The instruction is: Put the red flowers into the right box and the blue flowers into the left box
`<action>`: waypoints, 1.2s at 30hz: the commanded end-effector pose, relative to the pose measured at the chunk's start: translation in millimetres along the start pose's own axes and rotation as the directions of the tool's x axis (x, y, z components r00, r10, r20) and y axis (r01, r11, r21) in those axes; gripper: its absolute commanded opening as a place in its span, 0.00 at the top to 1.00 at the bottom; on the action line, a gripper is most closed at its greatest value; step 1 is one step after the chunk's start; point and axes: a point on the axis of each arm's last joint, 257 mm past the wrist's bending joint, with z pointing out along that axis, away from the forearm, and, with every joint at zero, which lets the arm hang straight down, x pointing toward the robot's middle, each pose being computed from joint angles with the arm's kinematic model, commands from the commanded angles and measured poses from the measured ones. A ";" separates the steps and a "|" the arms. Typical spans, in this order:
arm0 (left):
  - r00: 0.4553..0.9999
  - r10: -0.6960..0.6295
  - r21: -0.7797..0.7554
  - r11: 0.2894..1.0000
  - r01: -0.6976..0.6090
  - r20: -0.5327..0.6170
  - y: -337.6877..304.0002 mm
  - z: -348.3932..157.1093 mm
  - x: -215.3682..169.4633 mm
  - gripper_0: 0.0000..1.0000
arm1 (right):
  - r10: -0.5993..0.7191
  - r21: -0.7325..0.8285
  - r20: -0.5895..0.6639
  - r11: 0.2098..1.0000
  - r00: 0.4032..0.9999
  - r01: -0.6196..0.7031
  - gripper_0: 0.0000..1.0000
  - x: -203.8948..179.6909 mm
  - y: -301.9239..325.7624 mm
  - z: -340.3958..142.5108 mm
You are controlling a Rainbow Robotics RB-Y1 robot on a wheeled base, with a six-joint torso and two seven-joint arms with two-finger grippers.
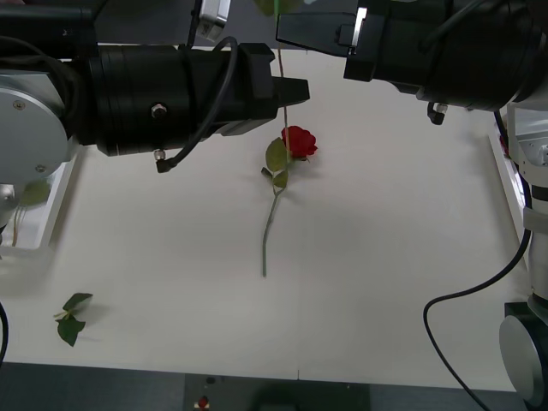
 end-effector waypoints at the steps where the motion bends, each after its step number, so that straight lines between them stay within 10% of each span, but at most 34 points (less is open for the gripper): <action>1: 0.995 0.090 -0.064 0.994 -0.087 0.047 8.8 -37.6 -35.9 1.00 | -0.056 -0.026 0.016 0.998 0.998 0.057 0.00 -12.1 14.9 3.5; 10: 0.986 0.060 -0.320 0.947 -0.007 0.156 98.7 -145.6 -76.8 1.00 | -0.039 0.019 -0.003 0.999 0.999 0.039 0.00 -1.6 -1.7 -7.9; 23: 0.947 0.044 -0.718 0.664 0.210 0.317 279.0 -376.4 -70.2 1.00 | -0.063 0.304 -0.241 0.943 0.968 0.137 0.00 35.4 -77.0 -81.7; 36: 0.944 0.040 -0.843 0.464 0.272 0.326 350.5 -471.1 -44.3 1.00 | -0.061 0.435 -0.491 0.848 0.869 0.304 0.00 70.5 -119.1 -169.0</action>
